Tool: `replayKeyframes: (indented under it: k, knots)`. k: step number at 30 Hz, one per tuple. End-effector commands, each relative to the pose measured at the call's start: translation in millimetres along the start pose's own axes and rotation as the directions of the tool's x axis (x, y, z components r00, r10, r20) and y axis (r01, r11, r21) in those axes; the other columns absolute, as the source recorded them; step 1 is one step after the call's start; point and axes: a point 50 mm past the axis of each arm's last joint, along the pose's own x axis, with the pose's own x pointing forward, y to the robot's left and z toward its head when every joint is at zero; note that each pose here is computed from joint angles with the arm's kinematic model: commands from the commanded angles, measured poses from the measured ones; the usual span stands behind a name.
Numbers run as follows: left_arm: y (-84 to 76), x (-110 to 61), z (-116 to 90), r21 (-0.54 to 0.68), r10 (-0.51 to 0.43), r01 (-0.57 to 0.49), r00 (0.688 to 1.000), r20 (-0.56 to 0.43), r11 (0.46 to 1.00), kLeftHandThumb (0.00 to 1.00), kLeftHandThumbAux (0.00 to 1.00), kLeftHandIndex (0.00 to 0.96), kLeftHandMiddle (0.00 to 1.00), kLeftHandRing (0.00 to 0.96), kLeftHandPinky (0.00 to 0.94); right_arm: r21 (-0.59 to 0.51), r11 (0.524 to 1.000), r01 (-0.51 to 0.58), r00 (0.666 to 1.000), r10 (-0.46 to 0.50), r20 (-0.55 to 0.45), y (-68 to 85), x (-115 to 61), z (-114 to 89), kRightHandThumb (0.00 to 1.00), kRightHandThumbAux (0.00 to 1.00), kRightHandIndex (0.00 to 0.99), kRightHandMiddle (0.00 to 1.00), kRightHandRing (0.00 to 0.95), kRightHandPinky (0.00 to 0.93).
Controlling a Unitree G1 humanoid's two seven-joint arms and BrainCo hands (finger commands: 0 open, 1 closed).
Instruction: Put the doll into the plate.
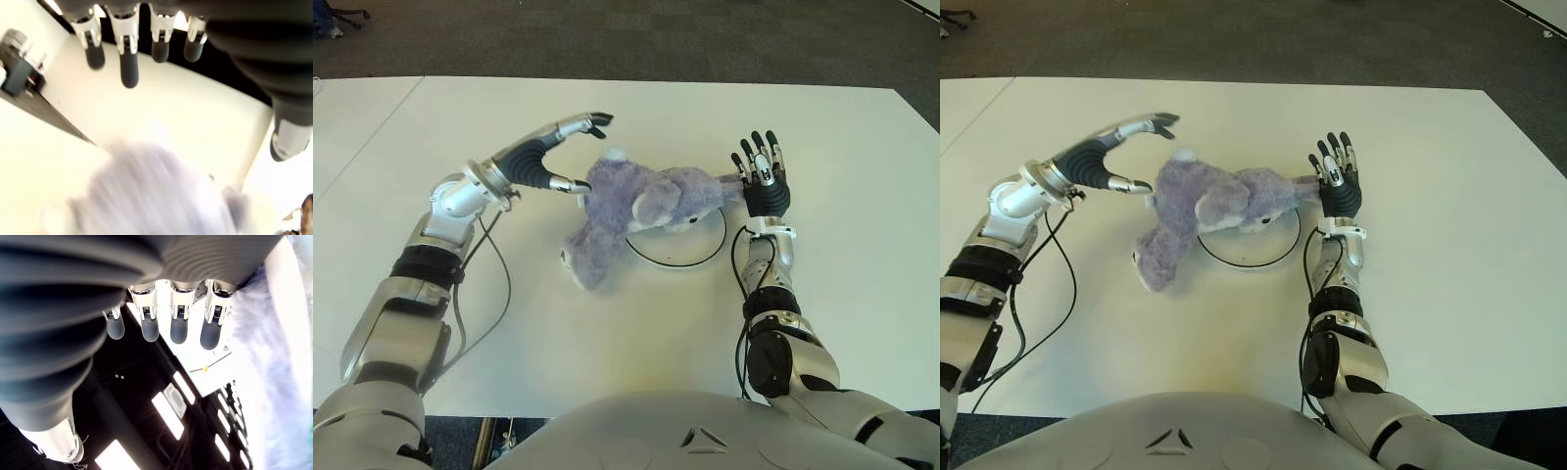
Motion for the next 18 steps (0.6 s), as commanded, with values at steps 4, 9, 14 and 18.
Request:
replayKeyframes:
  k: [4,9,14,18]
  knots:
    - [76.5,-42.9,-16.7,-0.092,0.346,-0.360,0.928,-0.141,0.928,0.095,0.553,0.007,0.013,0.000,0.018,0.131,0.791,0.597,0.690,-0.423,-0.588,-26.2,-216.7,-124.5,0.238,0.710,0.047,0.084,0.070,0.133]
    - [88.0,-54.3,-21.0,-0.240,0.411,-0.448,0.891,-0.190,0.861,0.023,0.503,0.000,0.014,0.001,0.020,0.132,0.793,0.595,0.692,-0.421,-0.586,-26.3,-216.9,-124.3,0.240,0.712,0.049,0.084,0.068,0.129]
    - [93.1,-54.5,-23.8,-0.433,0.476,-0.517,0.854,-0.209,0.738,0.215,0.465,0.000,0.037,0.013,0.041,0.125,0.796,0.592,0.692,-0.422,-0.586,-26.4,-217.2,-124.1,0.242,0.711,0.050,0.083,0.070,0.136]
    - [93.7,-55.0,-29.7,-0.508,0.507,-0.546,0.831,-0.229,0.666,0.300,0.430,0.000,0.041,0.018,0.068,0.122,0.797,0.591,0.691,-0.422,-0.587,-26.6,-217.3,-124.0,0.241,0.714,0.049,0.082,0.070,0.138]
